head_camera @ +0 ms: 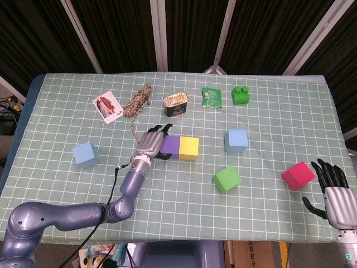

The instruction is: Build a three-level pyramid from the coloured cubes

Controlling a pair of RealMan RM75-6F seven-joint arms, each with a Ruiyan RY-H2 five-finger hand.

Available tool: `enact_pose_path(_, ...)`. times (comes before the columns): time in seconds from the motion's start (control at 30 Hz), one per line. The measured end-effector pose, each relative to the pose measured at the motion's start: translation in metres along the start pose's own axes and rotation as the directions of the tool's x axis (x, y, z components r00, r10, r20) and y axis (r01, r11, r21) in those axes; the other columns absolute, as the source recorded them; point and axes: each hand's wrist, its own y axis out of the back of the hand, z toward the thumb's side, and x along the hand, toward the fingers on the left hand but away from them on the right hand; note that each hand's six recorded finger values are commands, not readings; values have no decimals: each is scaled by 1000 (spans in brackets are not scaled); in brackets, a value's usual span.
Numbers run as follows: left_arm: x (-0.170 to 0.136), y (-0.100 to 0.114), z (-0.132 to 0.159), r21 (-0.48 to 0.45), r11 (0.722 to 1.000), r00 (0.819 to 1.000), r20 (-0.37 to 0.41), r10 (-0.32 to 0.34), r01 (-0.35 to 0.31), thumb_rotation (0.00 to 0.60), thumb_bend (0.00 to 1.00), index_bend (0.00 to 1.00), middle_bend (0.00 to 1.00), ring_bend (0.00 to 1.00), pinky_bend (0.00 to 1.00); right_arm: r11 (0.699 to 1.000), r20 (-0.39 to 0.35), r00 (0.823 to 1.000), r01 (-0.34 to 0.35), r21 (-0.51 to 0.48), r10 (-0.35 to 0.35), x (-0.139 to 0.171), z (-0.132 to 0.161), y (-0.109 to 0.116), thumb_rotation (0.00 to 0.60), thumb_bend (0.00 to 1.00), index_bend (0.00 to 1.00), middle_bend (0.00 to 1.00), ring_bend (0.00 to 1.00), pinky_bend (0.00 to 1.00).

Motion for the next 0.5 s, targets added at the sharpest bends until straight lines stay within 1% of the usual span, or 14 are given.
enact_pose_path(0.07,0,0,-1,3,1000,1000,-2,0,0,600,314,83,299,83,131,1000,0,1000,0,1,0,0,0,0,600,294,0,0,0,0)
enact_pose_path(0.13,0,0,-2,10,1000,1000,-4,0,0,600,250,45,222,72,122,1000,1,1000,-1,0,1,0,0,0,600,294,0,0,0,0)
enact_pose_path(0.27,0,1,-4,30,1000,1000,-4,7,-7,600,183,0,78,20,84,1000,1,1000,-1,1,1,0,0,0,600,294,0,0,0,0)
enact_pose_path(0.37,-1,3,-5,36,999,1000,-4,10,-10,600,162,0,20,2,72,1000,0,1000,-2,2,2,0,1,-1,600,295,0,0,0,0)
enact_pose_path(0.5,-1,6,-8,32,999,1000,-5,15,-15,600,145,0,0,0,67,1000,-1,1000,-2,4,2,0,1,-1,600,295,0,0,0,0)
